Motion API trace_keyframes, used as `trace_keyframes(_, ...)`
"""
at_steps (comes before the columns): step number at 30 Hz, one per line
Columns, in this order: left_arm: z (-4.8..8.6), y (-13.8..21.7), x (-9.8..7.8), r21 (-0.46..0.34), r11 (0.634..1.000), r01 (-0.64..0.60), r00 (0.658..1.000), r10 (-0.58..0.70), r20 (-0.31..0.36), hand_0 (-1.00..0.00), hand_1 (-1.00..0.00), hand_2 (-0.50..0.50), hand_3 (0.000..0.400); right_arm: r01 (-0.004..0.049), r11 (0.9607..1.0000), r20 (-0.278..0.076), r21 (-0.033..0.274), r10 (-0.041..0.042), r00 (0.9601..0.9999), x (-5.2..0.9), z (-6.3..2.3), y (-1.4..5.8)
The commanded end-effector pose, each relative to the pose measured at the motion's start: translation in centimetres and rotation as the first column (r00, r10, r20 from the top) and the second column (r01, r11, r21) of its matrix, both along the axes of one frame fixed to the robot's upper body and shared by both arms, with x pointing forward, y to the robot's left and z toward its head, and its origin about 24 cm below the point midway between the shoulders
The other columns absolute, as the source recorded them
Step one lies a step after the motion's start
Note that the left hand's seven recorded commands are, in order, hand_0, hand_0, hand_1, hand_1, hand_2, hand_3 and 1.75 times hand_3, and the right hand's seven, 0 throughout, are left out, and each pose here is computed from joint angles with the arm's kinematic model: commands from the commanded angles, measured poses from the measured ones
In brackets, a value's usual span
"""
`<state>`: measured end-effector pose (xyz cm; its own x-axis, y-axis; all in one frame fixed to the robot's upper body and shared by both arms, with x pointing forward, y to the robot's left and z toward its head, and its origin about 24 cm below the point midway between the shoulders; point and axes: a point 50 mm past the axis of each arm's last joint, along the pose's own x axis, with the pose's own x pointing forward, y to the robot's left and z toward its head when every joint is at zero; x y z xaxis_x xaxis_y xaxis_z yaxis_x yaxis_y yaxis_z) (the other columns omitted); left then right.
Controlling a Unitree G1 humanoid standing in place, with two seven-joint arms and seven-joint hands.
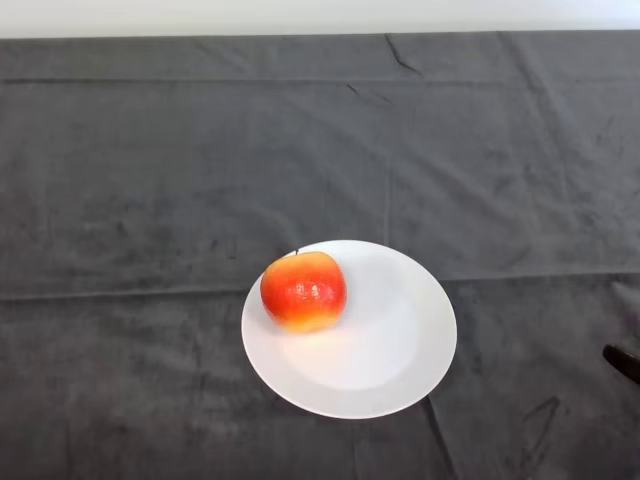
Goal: Move the apple to the plate
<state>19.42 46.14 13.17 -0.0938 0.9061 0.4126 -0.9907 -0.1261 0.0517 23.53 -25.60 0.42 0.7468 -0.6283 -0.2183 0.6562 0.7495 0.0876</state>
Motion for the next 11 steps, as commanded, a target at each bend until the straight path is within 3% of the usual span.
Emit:
trace_keyframes(1,2.37,1.28,-0.73,0.052,0.998,-0.029,1.000,0.029,0.001,0.00,0.00,0.00,0.000,0.0176,0.9990,-0.078,0.040,-0.0145,0.9969,-1.03,-1.72,0.08)
trace_keyframes(11,2.38,1.26,-0.65,0.050,0.998,-0.026,1.000,0.026,0.000,0.00,0.00,0.00,0.000,0.0176,0.9990,-0.078,0.040,-0.0144,0.9969,-1.03,-1.72,0.08)
